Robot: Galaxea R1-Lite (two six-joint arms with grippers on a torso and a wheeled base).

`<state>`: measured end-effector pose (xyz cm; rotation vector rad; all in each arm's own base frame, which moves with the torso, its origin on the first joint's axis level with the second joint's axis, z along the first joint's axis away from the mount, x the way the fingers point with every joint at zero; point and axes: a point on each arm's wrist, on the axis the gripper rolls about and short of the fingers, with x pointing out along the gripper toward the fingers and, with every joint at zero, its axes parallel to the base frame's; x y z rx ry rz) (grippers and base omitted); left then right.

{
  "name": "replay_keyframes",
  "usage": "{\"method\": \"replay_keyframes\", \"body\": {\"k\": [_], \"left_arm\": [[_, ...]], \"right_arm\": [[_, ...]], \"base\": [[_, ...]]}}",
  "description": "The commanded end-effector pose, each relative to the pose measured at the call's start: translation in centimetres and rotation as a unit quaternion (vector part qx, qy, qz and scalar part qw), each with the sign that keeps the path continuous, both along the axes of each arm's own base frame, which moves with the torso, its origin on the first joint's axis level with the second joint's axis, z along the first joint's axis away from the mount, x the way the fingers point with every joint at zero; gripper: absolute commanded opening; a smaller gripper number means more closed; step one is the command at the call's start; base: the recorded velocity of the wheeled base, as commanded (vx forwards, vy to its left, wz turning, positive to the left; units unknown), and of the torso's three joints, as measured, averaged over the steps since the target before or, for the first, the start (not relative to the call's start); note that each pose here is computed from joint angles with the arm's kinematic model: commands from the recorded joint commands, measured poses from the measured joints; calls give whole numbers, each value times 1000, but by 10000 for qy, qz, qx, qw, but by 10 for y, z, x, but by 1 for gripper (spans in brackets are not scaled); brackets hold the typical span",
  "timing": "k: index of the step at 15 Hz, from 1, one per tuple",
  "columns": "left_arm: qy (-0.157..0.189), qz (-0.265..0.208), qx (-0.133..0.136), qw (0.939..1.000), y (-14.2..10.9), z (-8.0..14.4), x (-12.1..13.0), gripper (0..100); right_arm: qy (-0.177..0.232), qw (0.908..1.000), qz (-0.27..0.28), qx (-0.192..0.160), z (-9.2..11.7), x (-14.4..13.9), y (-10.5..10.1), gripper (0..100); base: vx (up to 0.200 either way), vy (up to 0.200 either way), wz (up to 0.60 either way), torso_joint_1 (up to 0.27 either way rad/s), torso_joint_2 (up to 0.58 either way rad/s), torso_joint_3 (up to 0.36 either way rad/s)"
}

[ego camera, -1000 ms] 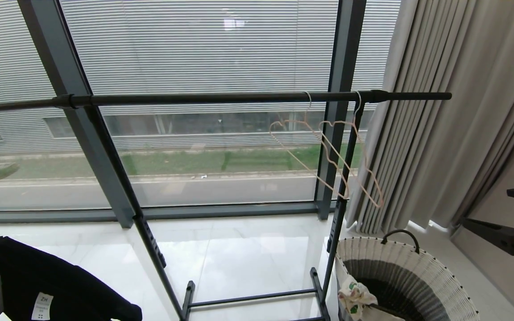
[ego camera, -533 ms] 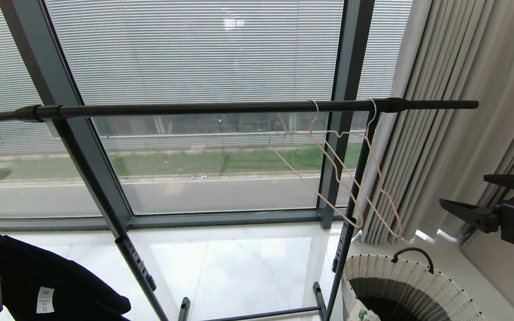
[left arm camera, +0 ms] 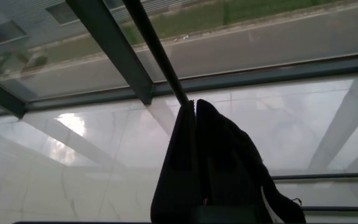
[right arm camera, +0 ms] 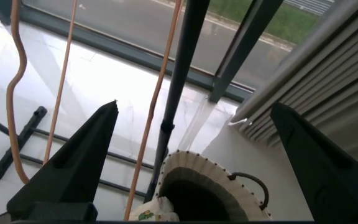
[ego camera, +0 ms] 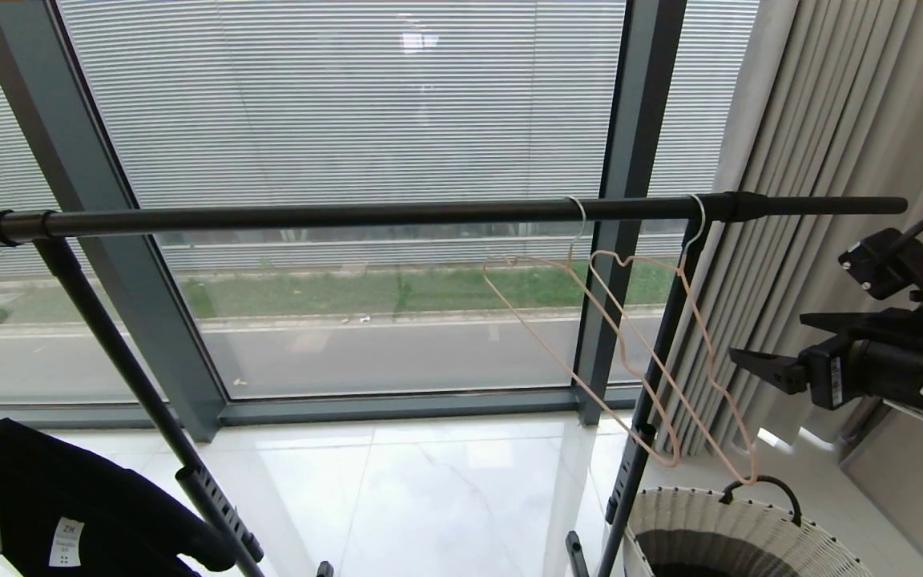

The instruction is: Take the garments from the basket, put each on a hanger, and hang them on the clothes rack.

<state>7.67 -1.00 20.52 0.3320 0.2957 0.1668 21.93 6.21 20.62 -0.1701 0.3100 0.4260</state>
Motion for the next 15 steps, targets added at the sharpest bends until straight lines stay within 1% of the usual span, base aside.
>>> {"method": "replay_keyframes", "body": {"k": [1, 3, 4, 6, 7, 8, 10, 12, 15], "left_arm": [[-62, -11, 3, 10000, 0, 4, 0, 0], [-131, -16, 6, 9999, 0, 9, 1, 0], [-146, -16, 2, 9999, 0, 11, 2, 0], [-146, -16, 2, 9999, 0, 10, 1, 0], [-138, -16, 4, 9999, 0, 10, 1, 0], [-138, -16, 4, 9999, 0, 10, 1, 0], [-138, -16, 4, 9999, 0, 10, 1, 0], [-138, -16, 4, 9999, 0, 10, 1, 0], [-153, -16, 0, 9999, 0, 10, 0, 0]], "right_arm": [[368, 9993, 33, -79, -20, 19, 7, 100], [391, 9992, 34, -30, -27, 33, 13, 100], [397, 9992, -7, 75, -30, 43, 16, 100], [503, 9986, -48, 141, -35, 54, 21, 100], [515, 9986, -62, 129, -36, 56, 22, 100], [540, 9984, -86, 119, -38, 60, 27, 100], [605, 9978, -185, 199, -40, 63, 34, 100], [768, 9959, -349, 322, -46, 64, 45, 100], [834, 9950, -434, 349, -51, 69, 49, 100]], "base": [[0, 0, 0, 0, 0, 0], [0, 0, 0, 0, 0, 0], [0, 0, 0, 0, 0, 0], [0, 0, 0, 0, 0, 0], [0, 0, 0, 0, 0, 0], [0, 0, 0, 0, 0, 0], [0, 0, 0, 0, 0, 0], [0, 0, 0, 0, 0, 0], [0, 0, 0, 0, 0, 0]]}}
